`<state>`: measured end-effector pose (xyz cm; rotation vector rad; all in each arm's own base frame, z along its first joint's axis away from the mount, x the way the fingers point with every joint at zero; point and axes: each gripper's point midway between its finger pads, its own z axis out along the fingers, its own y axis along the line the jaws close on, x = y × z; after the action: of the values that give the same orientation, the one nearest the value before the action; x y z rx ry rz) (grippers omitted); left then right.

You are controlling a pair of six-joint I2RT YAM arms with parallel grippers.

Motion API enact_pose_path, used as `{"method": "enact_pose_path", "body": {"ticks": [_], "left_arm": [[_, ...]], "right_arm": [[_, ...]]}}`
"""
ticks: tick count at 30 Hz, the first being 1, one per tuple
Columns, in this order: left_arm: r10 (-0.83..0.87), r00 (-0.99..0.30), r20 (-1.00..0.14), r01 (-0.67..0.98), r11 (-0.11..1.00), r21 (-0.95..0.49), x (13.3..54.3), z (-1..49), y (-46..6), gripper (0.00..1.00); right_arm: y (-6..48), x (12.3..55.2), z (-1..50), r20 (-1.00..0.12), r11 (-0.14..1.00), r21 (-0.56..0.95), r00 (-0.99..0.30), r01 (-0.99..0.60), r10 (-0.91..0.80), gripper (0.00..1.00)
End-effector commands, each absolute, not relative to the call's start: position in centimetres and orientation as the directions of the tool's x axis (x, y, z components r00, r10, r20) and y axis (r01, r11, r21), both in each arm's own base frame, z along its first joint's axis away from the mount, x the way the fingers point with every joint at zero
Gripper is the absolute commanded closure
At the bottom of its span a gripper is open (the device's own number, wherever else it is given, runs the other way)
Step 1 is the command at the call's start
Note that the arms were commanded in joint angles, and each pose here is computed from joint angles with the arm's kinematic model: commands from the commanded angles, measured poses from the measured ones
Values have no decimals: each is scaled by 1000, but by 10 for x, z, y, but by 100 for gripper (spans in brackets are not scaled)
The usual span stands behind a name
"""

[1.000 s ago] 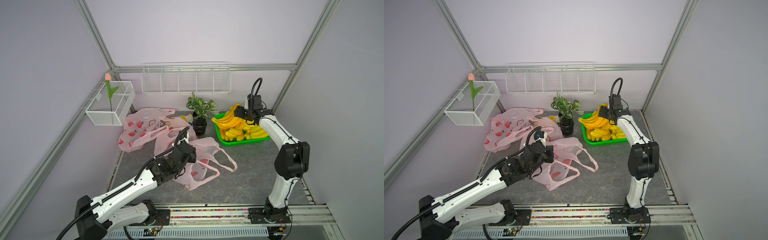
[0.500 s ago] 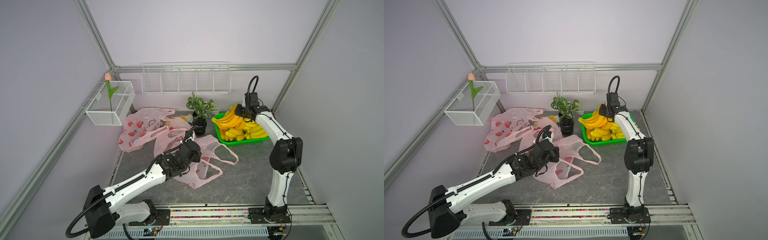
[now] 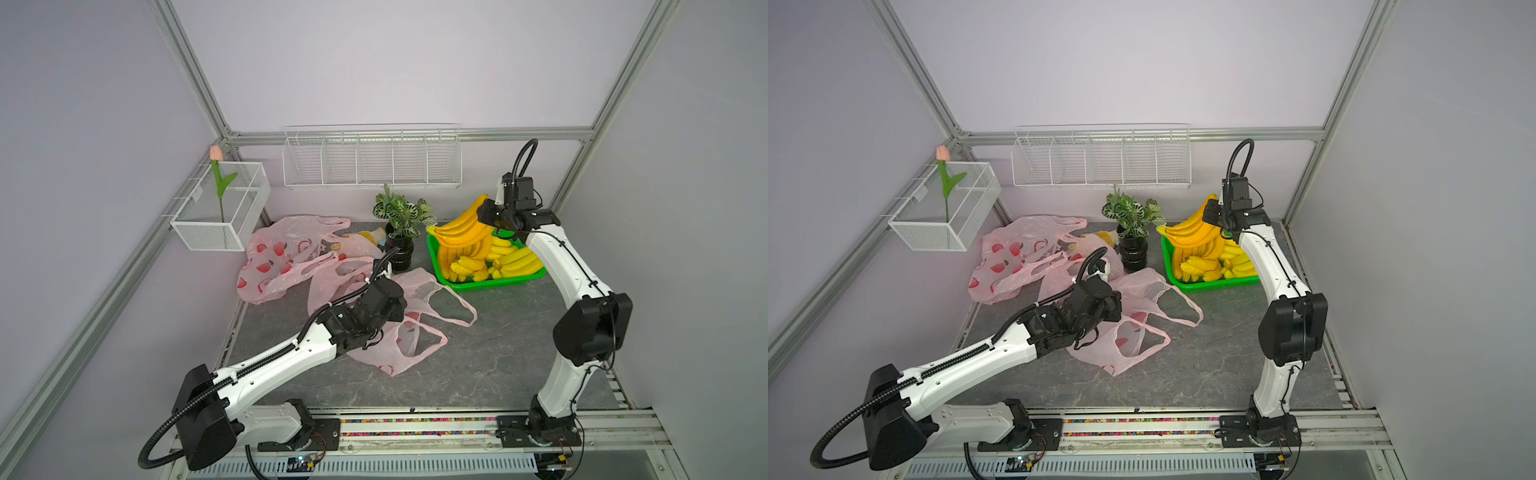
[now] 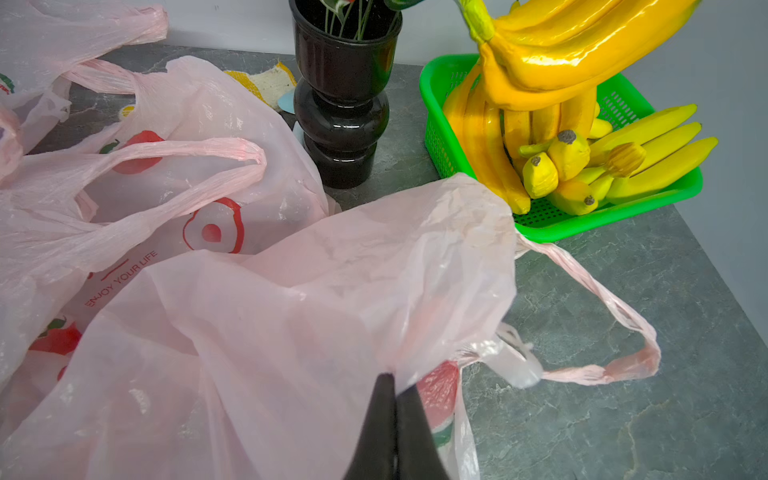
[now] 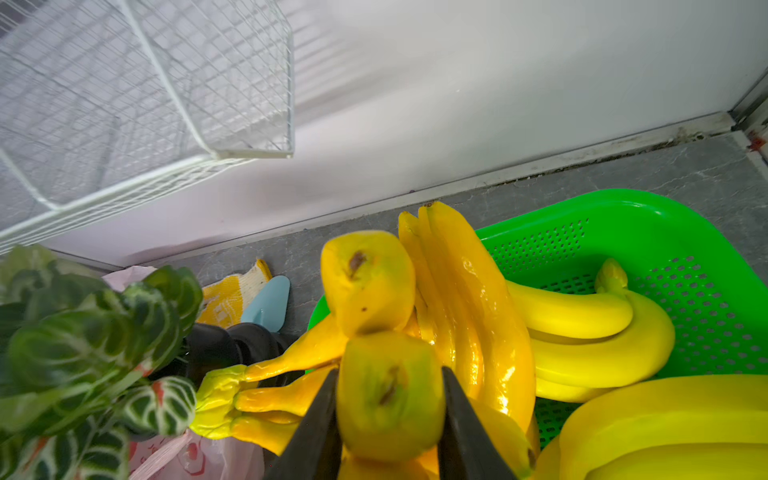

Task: Place the banana into a plastic bag & tie a knot
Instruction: Pick up the banana from the basket, then place the banana into the plastic bag.

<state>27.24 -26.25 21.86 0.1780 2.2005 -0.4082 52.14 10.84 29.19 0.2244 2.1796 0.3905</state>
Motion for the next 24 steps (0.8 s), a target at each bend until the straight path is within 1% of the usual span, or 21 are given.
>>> {"method": "enact_pose_path", "body": {"ticks": [1,6,8,10,13,18,21,24], "left_arm": [[-61,-606,-793,229,942,-247,282,230,-266,100],[-70,-616,-785,235,935,-267,288,230,-280,100],[-73,-617,-783,234,934,-271,291,231,-283,100],[-75,-618,-782,235,932,-276,292,231,-287,100],[-73,-626,-776,240,929,-281,294,230,-292,100],[-75,-642,-763,244,923,-296,293,229,-298,100],[-75,-655,-752,245,920,-305,291,229,-299,100],[-65,-665,-744,265,911,-316,289,229,-304,100]], "right_arm": [[105,499,314,-776,933,361,-552,9,305,77],[86,447,331,-807,940,340,-505,28,307,77],[77,425,331,-811,945,325,-501,47,303,77],[83,401,329,-812,951,308,-512,33,280,78],[83,369,324,-810,956,290,-524,33,264,78],[98,318,305,-793,967,257,-573,-5,208,79],[102,297,291,-782,971,240,-592,-1,193,79],[111,286,278,-769,973,231,-614,-8,178,80]]}}
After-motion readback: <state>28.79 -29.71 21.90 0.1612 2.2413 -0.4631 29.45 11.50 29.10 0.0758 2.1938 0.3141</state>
